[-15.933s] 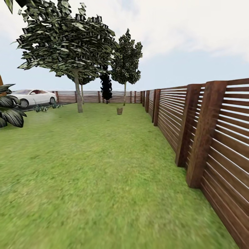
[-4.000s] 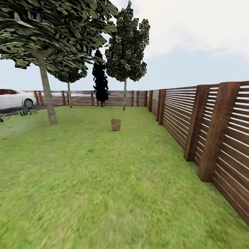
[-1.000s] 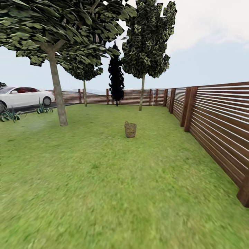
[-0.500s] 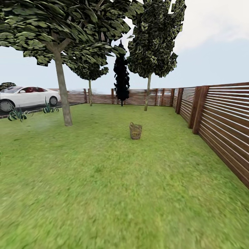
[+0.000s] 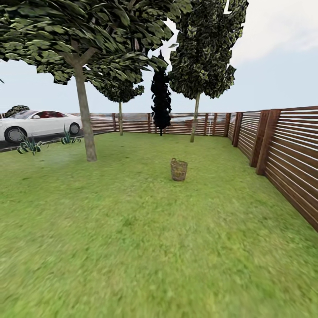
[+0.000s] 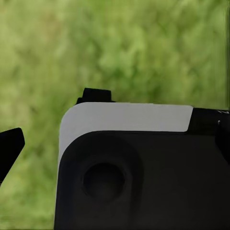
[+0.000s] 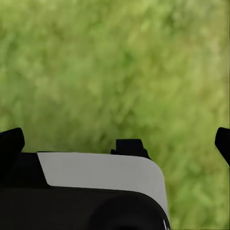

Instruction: Take the three Easter eggs out of the wicker basket on the lawn in the garden, then place them on the lawn next to a single tree (choose any tree) so that all three eggs are next to the same tree and none are left in the basket.

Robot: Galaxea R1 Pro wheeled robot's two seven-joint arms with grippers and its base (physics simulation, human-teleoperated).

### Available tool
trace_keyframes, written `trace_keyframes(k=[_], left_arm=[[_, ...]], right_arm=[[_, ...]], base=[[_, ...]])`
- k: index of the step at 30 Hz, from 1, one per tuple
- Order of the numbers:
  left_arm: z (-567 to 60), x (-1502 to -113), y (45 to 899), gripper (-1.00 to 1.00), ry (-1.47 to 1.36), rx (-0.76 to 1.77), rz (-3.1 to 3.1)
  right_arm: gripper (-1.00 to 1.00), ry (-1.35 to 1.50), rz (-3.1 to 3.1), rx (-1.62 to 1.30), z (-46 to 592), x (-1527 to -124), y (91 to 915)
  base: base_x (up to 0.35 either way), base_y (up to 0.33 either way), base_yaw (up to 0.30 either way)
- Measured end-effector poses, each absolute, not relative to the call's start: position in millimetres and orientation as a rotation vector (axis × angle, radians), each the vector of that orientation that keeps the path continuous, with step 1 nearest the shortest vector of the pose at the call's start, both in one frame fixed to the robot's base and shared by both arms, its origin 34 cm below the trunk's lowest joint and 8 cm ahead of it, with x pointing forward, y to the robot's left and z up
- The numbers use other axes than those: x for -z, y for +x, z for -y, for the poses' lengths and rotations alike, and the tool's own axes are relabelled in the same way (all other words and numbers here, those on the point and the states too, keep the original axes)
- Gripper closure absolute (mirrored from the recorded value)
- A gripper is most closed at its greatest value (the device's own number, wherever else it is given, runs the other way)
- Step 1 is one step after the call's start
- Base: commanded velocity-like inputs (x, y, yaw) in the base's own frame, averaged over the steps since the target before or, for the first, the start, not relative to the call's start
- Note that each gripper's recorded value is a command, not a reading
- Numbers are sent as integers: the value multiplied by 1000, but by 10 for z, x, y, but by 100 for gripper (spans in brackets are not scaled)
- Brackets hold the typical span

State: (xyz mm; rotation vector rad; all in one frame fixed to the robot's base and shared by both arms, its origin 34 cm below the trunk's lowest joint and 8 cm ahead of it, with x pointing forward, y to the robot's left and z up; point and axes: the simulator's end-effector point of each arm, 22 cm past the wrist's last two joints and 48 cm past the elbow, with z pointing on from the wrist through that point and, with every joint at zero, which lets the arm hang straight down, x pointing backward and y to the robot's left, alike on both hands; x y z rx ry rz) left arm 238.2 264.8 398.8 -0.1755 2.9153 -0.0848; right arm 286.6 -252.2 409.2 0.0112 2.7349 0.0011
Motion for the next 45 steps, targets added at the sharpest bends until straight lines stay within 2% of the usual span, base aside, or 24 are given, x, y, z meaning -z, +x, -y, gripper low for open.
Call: trace_keyframes(k=[45], left_arm=[[-2649, -3987, 2382, -100, -177, 85, -2915]], right_arm=[[-100, 11, -2735, -1, 2525, -4092, 2865]], base=[[273, -188, 6]])
